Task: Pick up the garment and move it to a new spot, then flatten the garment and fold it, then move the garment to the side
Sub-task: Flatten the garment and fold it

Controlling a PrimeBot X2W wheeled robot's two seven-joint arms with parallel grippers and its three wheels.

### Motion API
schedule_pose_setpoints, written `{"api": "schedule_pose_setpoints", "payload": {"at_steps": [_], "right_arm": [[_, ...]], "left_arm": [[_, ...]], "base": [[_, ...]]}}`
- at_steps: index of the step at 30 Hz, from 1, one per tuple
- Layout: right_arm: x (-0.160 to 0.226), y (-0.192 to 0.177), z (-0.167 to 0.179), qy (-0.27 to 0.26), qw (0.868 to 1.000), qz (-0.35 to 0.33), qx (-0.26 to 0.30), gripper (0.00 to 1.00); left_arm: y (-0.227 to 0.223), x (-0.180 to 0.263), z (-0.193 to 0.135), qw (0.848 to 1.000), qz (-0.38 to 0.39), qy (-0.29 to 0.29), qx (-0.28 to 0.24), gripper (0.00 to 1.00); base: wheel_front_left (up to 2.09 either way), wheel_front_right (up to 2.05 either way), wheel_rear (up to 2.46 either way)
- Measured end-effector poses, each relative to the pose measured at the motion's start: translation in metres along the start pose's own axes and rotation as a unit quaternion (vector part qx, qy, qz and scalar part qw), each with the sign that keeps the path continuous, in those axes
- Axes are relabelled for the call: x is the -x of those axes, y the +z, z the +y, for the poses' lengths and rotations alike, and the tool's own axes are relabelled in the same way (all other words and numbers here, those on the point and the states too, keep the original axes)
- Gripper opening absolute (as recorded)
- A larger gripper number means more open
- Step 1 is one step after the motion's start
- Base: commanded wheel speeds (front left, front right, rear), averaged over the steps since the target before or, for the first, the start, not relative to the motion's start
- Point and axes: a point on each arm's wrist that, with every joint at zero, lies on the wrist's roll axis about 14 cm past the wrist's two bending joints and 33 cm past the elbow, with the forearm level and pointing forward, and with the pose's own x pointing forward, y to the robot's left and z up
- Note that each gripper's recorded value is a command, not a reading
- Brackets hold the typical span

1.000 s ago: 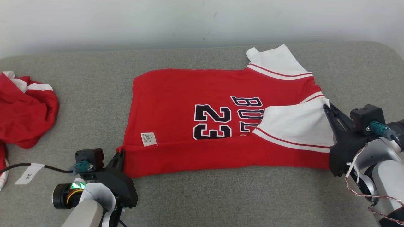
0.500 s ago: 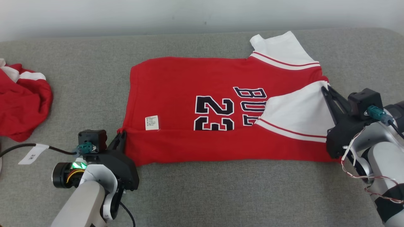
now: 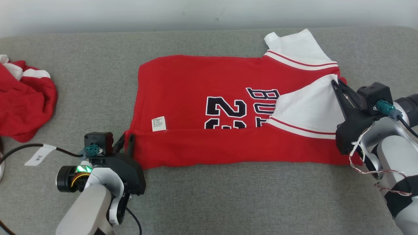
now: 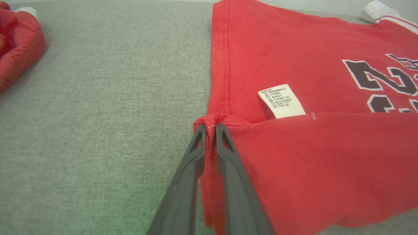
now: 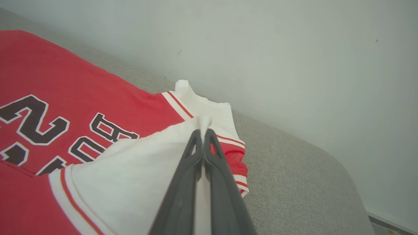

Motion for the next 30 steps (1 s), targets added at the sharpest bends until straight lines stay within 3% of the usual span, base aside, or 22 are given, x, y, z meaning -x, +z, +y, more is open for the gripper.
{"api": "schedule_pose_setpoints", "payload": {"at_steps": [1, 4, 5, 6, 14, 23, 30], "right_arm": [[-0.002, 0.001, 0.001, 0.001, 1.000, -0.002, 0.001, 0.00], [-0.004, 0.000, -0.001, -0.002, 1.000, -0.006, -0.001, 0.00], [-0.005, -0.001, -0.002, -0.004, 1.000, -0.004, -0.004, 0.89], [-0.006, -0.001, -0.004, -0.006, 1.000, -0.002, -0.007, 1.00], [-0.002, 0.013, -0.015, -0.034, 0.998, -0.028, -0.047, 1.00], [0.027, 0.014, -0.019, -0.056, 0.993, -0.012, -0.102, 1.00], [0.062, -0.011, -0.005, -0.058, 0.988, 0.038, -0.135, 1.00]], "left_arm": [[0.000, 0.000, 0.000, 1.000, 0.000, 0.001, 0.000, 1.00], [-0.003, 0.001, 0.001, 1.000, 0.004, 0.004, 0.001, 1.00], [-0.004, 0.002, 0.002, 1.000, 0.004, 0.005, 0.001, 1.00], [-0.003, 0.002, 0.003, 1.000, 0.001, 0.006, 0.000, 1.00], [0.002, 0.014, 0.010, 1.000, -0.014, 0.016, -0.002, 1.00], [-0.007, 0.039, 0.006, 1.000, -0.017, 0.017, 0.019, 1.00], [-0.010, 0.047, 0.000, 0.999, -0.010, 0.019, 0.032, 1.00]], "base": [[0.00, 0.00, 0.00], [0.00, 0.00, 0.00], [0.00, 0.00, 0.00], [0.00, 0.00, 0.00], [0.00, 0.00, 0.00], [0.00, 0.00, 0.00], [0.00, 0.00, 0.00]]}}
